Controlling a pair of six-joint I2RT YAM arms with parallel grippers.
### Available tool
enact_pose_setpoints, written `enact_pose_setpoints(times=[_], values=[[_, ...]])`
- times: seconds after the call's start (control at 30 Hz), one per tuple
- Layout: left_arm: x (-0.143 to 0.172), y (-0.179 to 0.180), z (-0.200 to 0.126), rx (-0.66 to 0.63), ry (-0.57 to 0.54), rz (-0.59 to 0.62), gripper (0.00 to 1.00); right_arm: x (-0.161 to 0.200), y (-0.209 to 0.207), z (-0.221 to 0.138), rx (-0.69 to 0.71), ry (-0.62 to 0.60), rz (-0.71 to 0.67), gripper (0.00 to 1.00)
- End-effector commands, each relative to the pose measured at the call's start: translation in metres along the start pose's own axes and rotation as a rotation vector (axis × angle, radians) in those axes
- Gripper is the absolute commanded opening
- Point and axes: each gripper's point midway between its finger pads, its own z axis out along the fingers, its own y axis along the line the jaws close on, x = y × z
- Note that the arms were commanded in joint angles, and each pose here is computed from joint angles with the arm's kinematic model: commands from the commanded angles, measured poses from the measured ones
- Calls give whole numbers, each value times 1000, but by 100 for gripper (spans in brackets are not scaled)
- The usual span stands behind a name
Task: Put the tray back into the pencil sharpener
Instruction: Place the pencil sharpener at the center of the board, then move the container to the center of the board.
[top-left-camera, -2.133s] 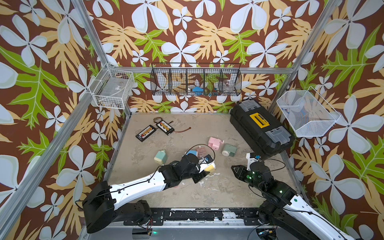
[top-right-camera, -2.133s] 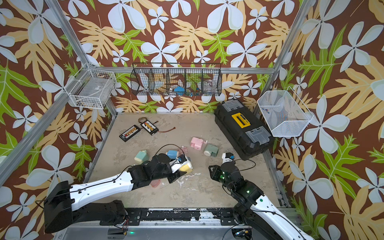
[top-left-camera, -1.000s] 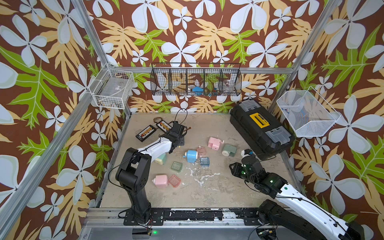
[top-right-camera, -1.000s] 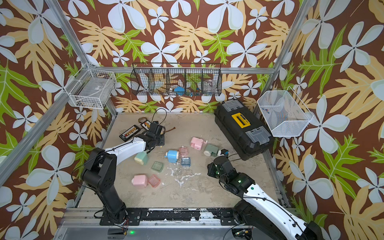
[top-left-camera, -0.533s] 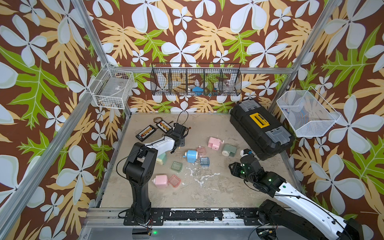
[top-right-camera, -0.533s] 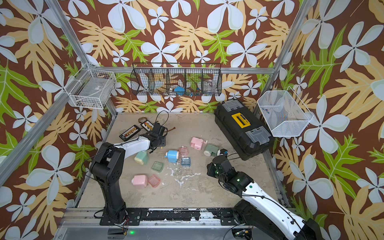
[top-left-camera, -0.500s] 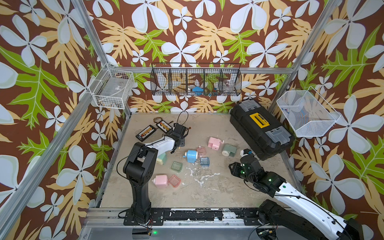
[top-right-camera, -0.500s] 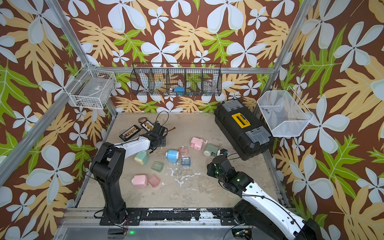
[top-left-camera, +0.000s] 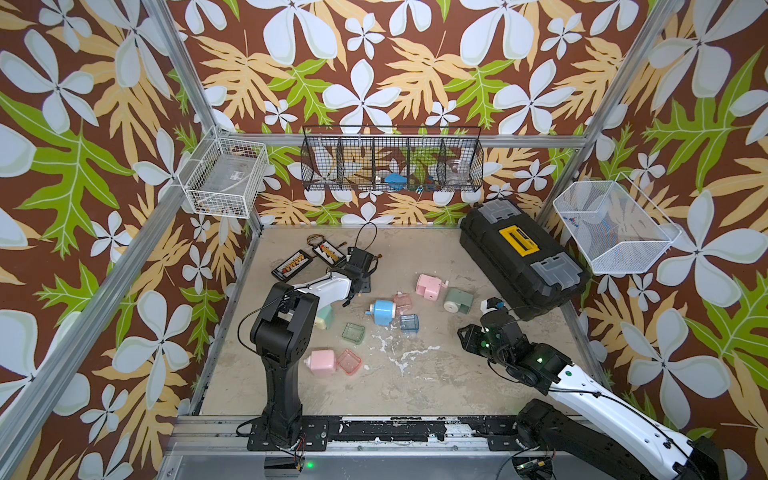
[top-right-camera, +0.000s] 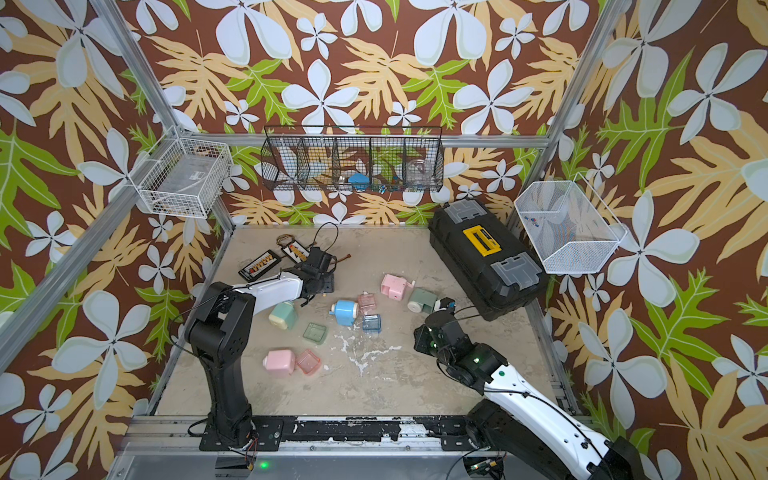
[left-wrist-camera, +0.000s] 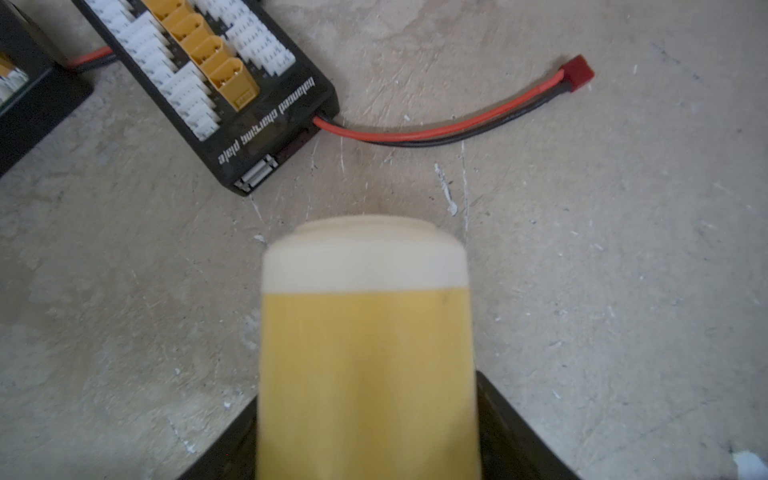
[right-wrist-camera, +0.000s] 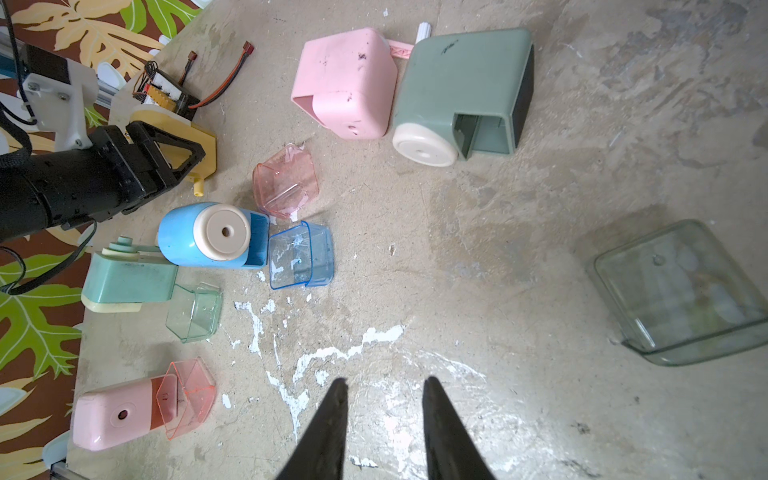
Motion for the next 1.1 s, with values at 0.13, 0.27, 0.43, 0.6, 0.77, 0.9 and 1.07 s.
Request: enact_pose_setpoints(times=[0.13, 0.27, 0.43, 0.6, 0.77, 0.9, 1.07], values=[[-11, -4, -8, 25, -16, -14, 82, -1, 3, -2, -11, -1, -9, 33], [-28, -5, -31, 62, -65, -33, 88, -2, 4, -3, -11, -2, -15, 34], [-59, 2, -95, 129, -205, -83, 91, -3, 5, -2, -6, 3, -40, 35], [-77, 7, -169, 267, -361, -101, 88, -3, 15, 6, -7, 47, -123, 37], [-51, 10, -215, 416, -434, -47, 85, -1, 33, 30, 7, 150, -229, 45], [-19, 18, -235, 488, -464, -11, 82, 5, 49, 54, 26, 227, -300, 52], [3, 32, -246, 498, -483, -40, 81, 8, 63, 87, 46, 268, -324, 53]])
